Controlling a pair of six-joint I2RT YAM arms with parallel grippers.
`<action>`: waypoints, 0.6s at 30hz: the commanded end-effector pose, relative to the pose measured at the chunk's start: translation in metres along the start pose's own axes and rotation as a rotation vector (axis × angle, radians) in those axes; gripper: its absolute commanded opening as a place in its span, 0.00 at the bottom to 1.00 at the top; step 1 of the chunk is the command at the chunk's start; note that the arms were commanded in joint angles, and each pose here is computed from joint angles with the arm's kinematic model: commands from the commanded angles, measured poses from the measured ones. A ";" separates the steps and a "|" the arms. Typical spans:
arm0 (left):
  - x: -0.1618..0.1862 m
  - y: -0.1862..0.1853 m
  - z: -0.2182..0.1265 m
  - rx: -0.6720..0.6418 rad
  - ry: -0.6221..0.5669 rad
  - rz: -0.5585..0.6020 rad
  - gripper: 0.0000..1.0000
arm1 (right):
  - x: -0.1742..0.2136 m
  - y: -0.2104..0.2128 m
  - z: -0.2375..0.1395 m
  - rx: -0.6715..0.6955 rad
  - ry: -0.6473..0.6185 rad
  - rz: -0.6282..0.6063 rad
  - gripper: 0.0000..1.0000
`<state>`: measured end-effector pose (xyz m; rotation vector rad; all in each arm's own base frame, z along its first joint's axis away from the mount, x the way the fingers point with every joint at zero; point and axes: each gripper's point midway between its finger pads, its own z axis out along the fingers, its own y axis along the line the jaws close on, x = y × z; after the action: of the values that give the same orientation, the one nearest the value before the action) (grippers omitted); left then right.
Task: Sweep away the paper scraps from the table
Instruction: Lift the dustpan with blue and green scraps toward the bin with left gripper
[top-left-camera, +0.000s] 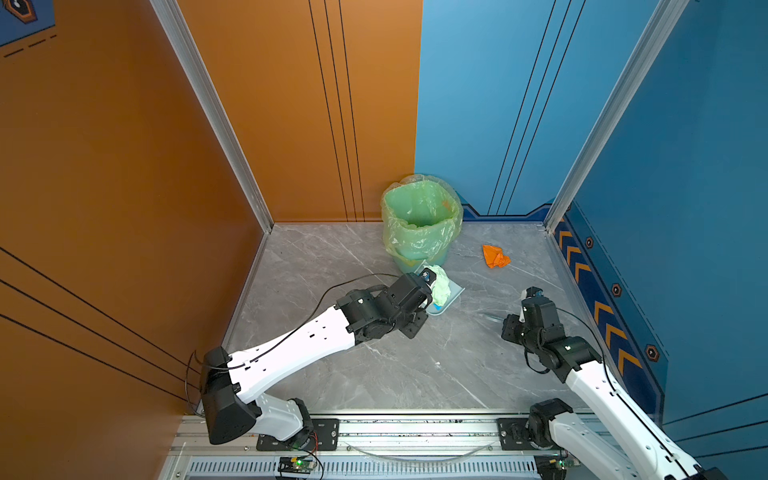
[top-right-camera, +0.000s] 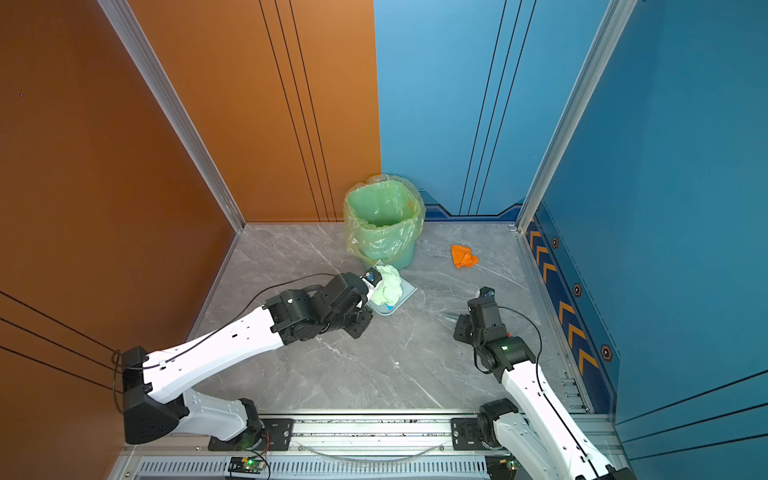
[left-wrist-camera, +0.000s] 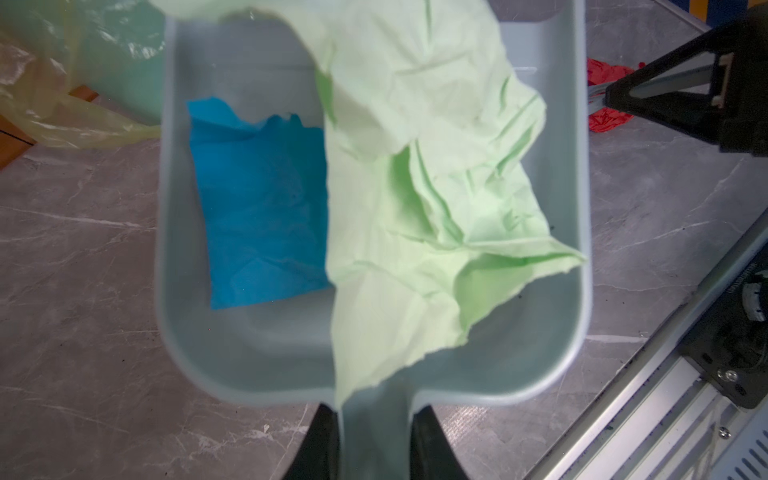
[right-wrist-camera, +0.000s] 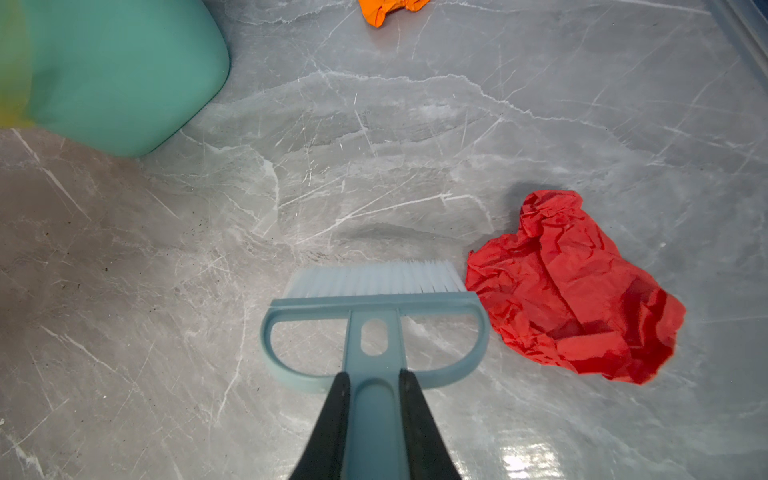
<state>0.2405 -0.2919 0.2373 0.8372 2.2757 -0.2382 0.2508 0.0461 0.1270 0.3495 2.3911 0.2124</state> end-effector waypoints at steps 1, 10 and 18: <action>-0.014 0.012 -0.018 -0.025 -0.047 0.009 0.00 | 0.002 -0.001 0.000 -0.011 -0.001 0.018 0.00; -0.031 0.021 -0.032 -0.023 -0.070 0.010 0.00 | 0.002 0.000 -0.001 -0.014 -0.002 0.019 0.00; -0.046 0.036 -0.042 -0.054 -0.071 0.042 0.00 | 0.002 0.000 -0.001 -0.013 -0.001 0.018 0.00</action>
<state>0.2606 -0.2779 0.2928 0.8115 2.1932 -0.2236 0.2506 0.0461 0.1280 0.3506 2.3870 0.2182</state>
